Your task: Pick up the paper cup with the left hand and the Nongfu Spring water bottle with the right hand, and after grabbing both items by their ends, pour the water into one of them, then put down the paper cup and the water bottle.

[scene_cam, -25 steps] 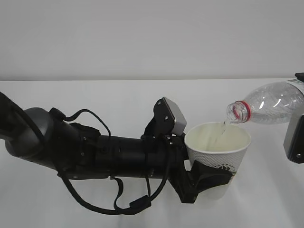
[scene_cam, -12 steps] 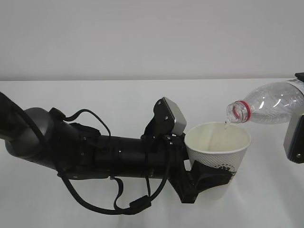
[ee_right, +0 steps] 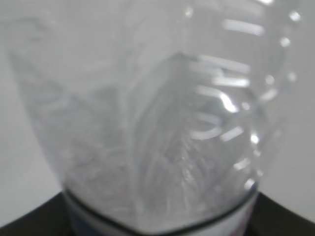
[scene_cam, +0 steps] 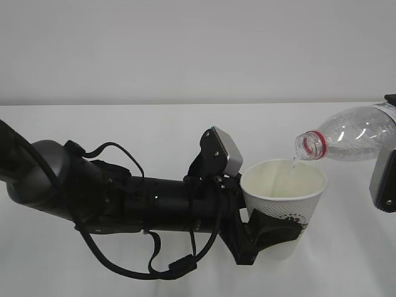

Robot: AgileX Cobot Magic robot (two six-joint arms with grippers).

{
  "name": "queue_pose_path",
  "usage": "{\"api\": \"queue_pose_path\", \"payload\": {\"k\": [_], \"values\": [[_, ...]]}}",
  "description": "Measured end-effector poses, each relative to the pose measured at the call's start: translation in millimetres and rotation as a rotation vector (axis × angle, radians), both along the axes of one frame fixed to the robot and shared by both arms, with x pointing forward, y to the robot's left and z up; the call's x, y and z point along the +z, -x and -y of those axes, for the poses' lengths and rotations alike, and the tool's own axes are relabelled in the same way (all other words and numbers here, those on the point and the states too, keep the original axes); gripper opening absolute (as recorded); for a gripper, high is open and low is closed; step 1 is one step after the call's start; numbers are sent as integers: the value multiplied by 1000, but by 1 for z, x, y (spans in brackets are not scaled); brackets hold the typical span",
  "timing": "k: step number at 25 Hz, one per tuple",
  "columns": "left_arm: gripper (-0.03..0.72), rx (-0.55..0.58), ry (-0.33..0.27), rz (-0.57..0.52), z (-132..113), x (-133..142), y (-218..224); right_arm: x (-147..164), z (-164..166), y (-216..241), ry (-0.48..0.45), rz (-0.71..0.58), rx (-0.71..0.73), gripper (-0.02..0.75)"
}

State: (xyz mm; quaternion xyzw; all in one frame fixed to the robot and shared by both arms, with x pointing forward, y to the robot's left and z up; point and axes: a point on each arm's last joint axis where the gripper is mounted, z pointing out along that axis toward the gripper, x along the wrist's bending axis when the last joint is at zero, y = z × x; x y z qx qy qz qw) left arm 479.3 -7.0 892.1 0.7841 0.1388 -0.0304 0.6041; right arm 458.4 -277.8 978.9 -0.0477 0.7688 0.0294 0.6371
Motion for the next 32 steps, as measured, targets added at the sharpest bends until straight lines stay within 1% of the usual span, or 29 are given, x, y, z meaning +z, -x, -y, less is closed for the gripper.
{"api": "queue_pose_path", "payload": {"k": [32], "values": [[491,1,-1,0,0,0,0,0,0,0,0,2,0,404]]}}
